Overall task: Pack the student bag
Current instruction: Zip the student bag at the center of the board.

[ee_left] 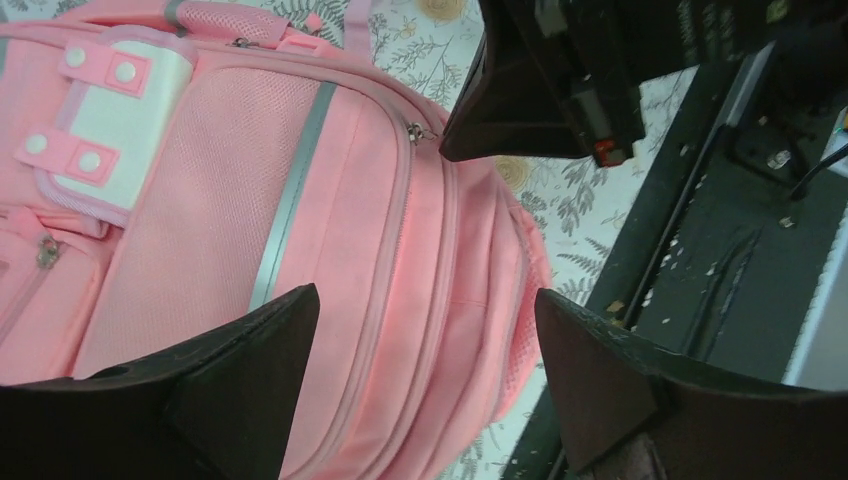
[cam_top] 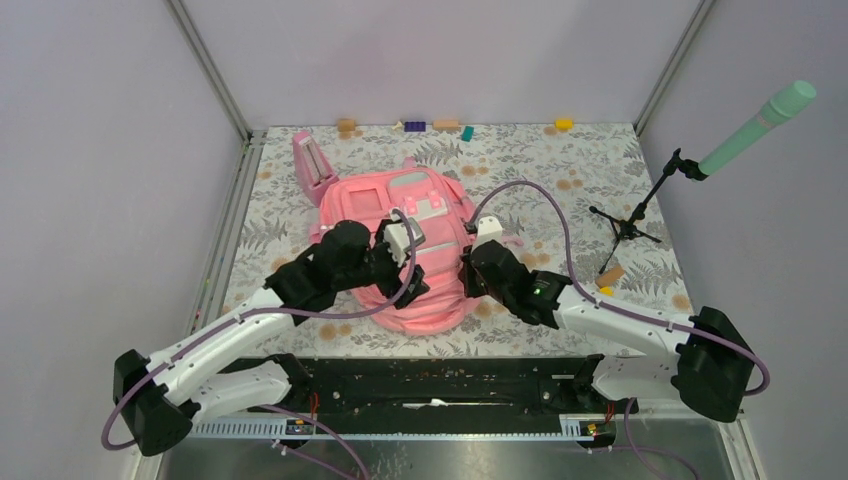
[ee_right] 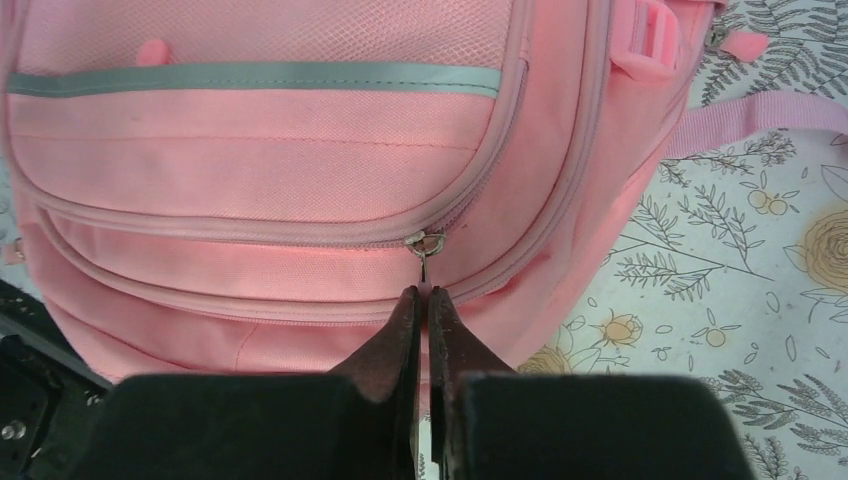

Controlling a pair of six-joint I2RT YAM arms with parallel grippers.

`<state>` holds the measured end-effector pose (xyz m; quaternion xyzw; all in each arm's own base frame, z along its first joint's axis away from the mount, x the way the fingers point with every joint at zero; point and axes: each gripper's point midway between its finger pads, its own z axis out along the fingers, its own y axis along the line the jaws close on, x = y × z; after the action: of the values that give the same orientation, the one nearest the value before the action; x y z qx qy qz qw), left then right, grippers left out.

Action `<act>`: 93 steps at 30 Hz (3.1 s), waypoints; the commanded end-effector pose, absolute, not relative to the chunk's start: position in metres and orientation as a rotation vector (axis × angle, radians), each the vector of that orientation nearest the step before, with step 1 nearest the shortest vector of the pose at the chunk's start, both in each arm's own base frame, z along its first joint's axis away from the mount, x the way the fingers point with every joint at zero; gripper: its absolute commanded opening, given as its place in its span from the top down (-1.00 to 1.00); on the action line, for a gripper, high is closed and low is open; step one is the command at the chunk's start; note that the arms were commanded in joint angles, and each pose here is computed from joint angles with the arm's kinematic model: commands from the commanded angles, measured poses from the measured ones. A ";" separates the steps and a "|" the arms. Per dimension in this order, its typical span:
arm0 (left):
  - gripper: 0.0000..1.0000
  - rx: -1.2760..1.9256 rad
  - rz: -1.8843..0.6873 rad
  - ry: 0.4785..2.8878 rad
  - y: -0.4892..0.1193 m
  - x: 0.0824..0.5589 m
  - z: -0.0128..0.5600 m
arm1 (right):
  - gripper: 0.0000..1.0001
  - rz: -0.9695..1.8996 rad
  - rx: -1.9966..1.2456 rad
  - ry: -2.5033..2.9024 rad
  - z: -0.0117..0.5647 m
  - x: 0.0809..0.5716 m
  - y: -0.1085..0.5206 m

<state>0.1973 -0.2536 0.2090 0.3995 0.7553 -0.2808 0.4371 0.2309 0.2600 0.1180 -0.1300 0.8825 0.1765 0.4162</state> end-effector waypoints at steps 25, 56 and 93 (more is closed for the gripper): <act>0.00 1.253 -0.454 1.680 -0.329 0.239 0.168 | 1.00 0.668 -0.273 2.181 0.132 0.204 0.258; 1.00 1.267 -0.532 1.698 -0.336 0.224 0.164 | 0.59 0.639 -0.277 2.149 0.097 0.218 0.268; 1.00 1.241 -0.541 1.719 -0.293 0.194 0.180 | 1.00 0.483 -0.223 2.200 0.100 0.242 0.217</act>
<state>0.2022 -0.2966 0.1529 0.5129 0.7129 -0.1980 0.4354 0.2245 0.2571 0.1199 -0.0949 0.8516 0.2903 0.4260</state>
